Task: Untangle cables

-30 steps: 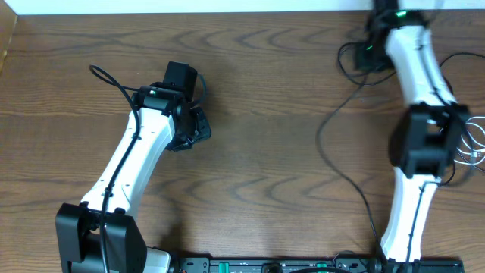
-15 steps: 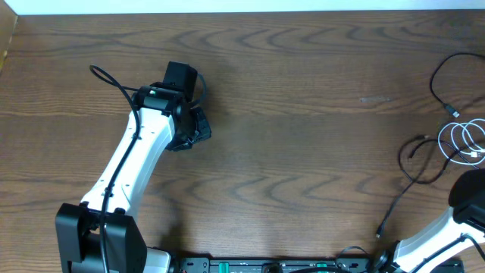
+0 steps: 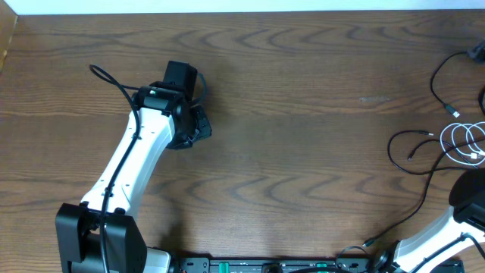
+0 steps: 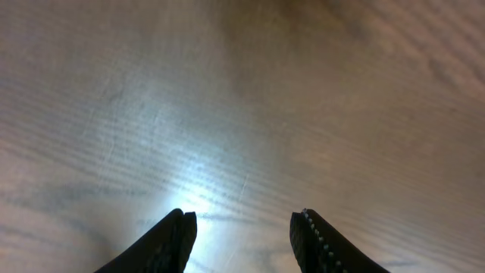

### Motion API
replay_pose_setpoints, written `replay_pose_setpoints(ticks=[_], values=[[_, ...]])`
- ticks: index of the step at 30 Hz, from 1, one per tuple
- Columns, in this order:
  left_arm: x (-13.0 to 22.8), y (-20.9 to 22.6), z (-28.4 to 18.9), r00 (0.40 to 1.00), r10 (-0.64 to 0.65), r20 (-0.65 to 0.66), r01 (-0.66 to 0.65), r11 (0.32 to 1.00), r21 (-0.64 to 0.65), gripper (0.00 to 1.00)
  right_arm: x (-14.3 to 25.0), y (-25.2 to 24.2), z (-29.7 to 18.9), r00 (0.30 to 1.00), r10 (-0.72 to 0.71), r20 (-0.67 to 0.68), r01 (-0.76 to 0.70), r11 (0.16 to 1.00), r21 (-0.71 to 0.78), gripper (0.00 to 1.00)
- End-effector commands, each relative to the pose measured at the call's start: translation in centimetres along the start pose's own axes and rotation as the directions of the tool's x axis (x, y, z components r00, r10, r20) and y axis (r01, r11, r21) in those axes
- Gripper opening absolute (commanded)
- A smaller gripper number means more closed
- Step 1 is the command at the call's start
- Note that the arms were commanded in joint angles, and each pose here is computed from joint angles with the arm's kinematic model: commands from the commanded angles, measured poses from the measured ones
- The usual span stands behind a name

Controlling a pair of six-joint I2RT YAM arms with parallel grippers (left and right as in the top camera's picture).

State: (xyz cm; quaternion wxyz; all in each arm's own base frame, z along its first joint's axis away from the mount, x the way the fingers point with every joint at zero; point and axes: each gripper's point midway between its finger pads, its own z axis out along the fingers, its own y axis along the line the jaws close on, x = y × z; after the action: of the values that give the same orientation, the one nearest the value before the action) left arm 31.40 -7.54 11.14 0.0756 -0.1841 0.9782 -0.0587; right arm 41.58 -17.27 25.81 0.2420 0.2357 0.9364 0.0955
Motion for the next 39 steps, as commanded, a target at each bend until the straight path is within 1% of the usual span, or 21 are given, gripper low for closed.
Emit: replay_pose_setpoints(ticks=[1,3,5,8,9,12,14,17,21,24,27,29,31,32,35,36,37,38,39], values=[[-1.0,-0.5,-0.2,0.998,0.044,0.043,-0.045,0.999,0.016,0.47,2.3,4.6,0.2,0.983,-0.172,-0.065,0.156,0.968,-0.197,0.82],[-1.4,-0.8,-0.3,0.996,0.063,0.059,-0.064,0.998,0.025,0.5,3.6,5.7,0.4,0.968,-0.229,-0.105,0.203,0.956,-0.214,0.88],[-1.6,-1.0,-0.5,0.993,0.094,0.069,-0.096,0.995,0.028,0.52,4.9,6.3,0.7,0.952,-0.262,-0.156,0.231,0.954,-0.189,0.93],[-1.9,-1.1,-1.1,0.985,0.155,0.076,-0.158,0.987,0.025,0.55,6.8,7.0,1.1,0.924,-0.306,-0.228,0.281,0.95,-0.134,0.97],[-1.9,-1.2,-1.3,0.982,0.173,0.076,-0.175,0.984,0.023,0.57,7.3,7.3,1.2,0.913,-0.322,-0.25,0.302,0.946,-0.116,0.99],[-1.8,-0.7,-2.0,0.979,0.191,0.067,-0.191,0.982,-0.007,0.6,8.7,8.3,1.4,0.883,-0.364,-0.296,0.355,0.931,-0.086,0.99],[-1.4,0.2,-2.3,0.98,0.192,0.046,-0.19,0.981,-0.05,0.66,9.6,9.0,1.3,0.871,-0.367,-0.327,0.365,0.928,-0.069,0.99],[0.0,1.4,-2.4,0.978,0.206,-0.023,-0.207,0.975,-0.084,0.8,11.1,10.0,1.2,0.843,-0.39,-0.37,0.386,0.918,-0.089,0.99],[2.7,3.4,-2.8,0.972,0.184,-0.149,-0.205,0.97,-0.134,0.8,13.1,10.9,1.2,0.81,-0.426,-0.404,0.428,0.899,-0.089,0.99],[4.8,4.8,-3.4,0.956,0.164,-0.245,-0.209,0.963,-0.173,0.8,15.3,10.7,1.3,0.807,-0.418,-0.417,0.434,0.899,-0.061,0.99],[6.6,5.9,-3.8,0.938,0.148,-0.312,-0.217,0.956,-0.199,0.8,17.5,10.7,1.5,0.824,-0.423,-0.377,0.434,0.899,-0.061,0.99],[7.5,6.5,-3.7,0.936,0.139,-0.322,-0.213,0.955,-0.205,0.8,19.4,10.4,1.8,0.846,-0.436,-0.308,0.441,0.896,-0.055,0.99],[8.1,6.9,-3.4,0.943,0.141,-0.302,-0.207,0.958,-0.199,0.8,20.4,10.1,1.8,0.856,-0.452,-0.25,0.454,0.889,-0.054,0.99],[8.5,7.2,-3.3,0.957,0.149,-0.249,-0.196,0.964,-0.179,0.8,21.5,9.9,1.6,0.866,-0.465,-0.184,0.462,0.885,-0.059,0.99],[8.8,7.3,-3.5,0.982,0.154,-0.111,-0.168,0.978,-0.125,0.8,22.9,9.3,0.9,0.878,-0.472,-0.076,0.469,0.881,-0.061,0.99],[8.6,7.3,-4.0,0.987,0.158,-0.014,-0.158,0.984,-0.086,0.8,23.5,9.0,0.4,0.879,-0.477,-0.02,0.475,0.878,-0.061,0.99],[8.5,7.2,-4.3,0.987,0.153,0.045,-0.15,0.987,-0.062,0.81,23.8,8.9,0.0,0.878,-0.479,0.021,0.479,0.875,-0.062,0.99],[8.2,7.0,-5.2,0.976,0.149,0.161,-0.149,0.989,-0.01,0.81,24.0,8.8,-0.7,0.879,-0.471,0.079,0.476,0.877,-0.063,0.99],[8.0,6.7,-6.1,0.955,0.139,0.261,-0.154,0.987,0.037,0.96,24.2,8.7,-1.2,0.88,-0.461,0.116,0.47,0.88,-0.065,0.99]])
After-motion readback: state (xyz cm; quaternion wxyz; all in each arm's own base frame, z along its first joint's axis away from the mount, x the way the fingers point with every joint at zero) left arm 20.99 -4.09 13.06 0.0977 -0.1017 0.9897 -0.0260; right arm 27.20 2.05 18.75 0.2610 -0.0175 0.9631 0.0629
